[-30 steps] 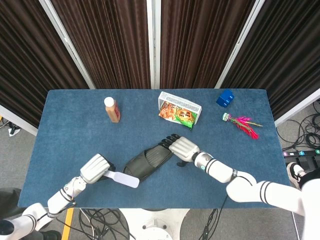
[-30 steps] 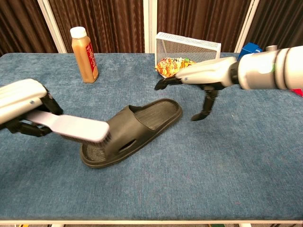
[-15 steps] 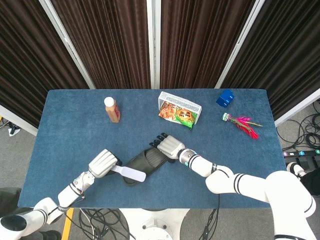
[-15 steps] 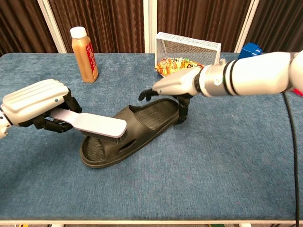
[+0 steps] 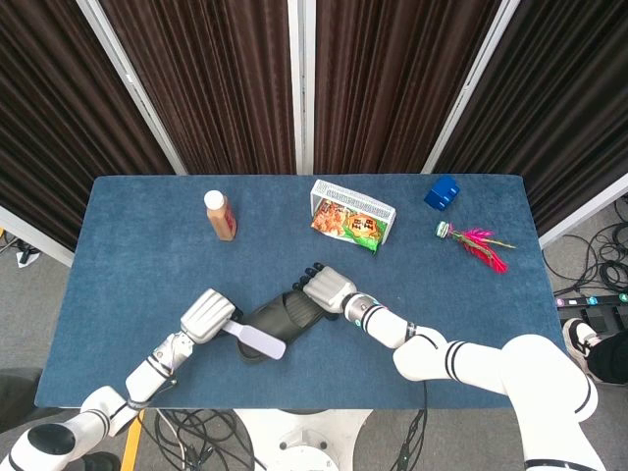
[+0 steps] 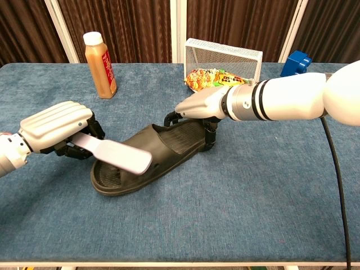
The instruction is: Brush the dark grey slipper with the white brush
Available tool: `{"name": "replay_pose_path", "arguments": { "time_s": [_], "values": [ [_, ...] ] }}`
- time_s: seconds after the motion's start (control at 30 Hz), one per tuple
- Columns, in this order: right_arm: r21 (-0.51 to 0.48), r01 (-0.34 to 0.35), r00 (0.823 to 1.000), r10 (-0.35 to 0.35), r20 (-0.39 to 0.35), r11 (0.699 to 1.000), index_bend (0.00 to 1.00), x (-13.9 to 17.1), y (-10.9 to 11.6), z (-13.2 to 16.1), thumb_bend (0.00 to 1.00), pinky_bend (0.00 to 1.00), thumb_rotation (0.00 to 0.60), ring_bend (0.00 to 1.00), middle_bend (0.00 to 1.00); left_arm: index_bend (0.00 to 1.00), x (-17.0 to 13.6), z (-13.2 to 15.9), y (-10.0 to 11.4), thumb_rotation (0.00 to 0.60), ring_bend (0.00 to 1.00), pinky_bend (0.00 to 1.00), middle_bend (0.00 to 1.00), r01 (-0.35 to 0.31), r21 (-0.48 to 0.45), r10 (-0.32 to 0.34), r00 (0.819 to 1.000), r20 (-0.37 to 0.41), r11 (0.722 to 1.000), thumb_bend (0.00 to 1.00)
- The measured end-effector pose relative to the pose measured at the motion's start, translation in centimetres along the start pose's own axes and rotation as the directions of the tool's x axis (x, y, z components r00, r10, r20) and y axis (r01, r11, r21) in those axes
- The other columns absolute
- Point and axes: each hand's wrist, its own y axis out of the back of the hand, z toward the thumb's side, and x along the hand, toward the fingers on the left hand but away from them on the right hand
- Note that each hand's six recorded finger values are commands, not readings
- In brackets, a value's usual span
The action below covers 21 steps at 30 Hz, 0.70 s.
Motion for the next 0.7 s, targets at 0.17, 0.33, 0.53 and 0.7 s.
{"name": "replay_pose_path", "arguments": {
  "time_s": [0.17,0.33,0.53,0.7],
  "values": [
    [0.006,-0.004,1.0,0.004,-0.003,1.0,0.22,0.1,-0.1,0.1,0.28,0.12,0.6,0.09,0.27,1.0,0.8,-1.0,-0.1,0.6,1.0,1.0,1.0,-0.013,-0.021,0.012,0.997,-0.074,1.0,0.7],
    [0.007,-0.006,1.0,0.006,-0.003,1.0,0.22,0.0,-0.1,0.2,0.28,0.12,0.6,0.09,0.27,1.0,2.1,-1.8,0.4,0.6,1.0,1.0,1.0,-0.06,-0.136,0.036,0.985,-0.168,0.989,0.7],
    [0.006,-0.002,1.0,0.002,-0.003,1.0,0.22,0.0,0.1,0.3,0.28,0.12,0.6,0.09,0.27,1.0,3.7,-2.3,2.1,0.6,1.0,1.0,1.0,-0.133,-0.223,0.076,0.967,-0.245,0.966,0.7],
    [0.0,-0.002,1.0,0.002,-0.004,1.0,0.22,0.0,0.2,0.3,0.28,0.13,0.6,0.09,0.27,1.0,4.1,-1.7,2.6,0.6,1.0,1.0,1.0,-0.134,-0.209,0.082,0.967,-0.24,0.969,0.7]
  ]
}}
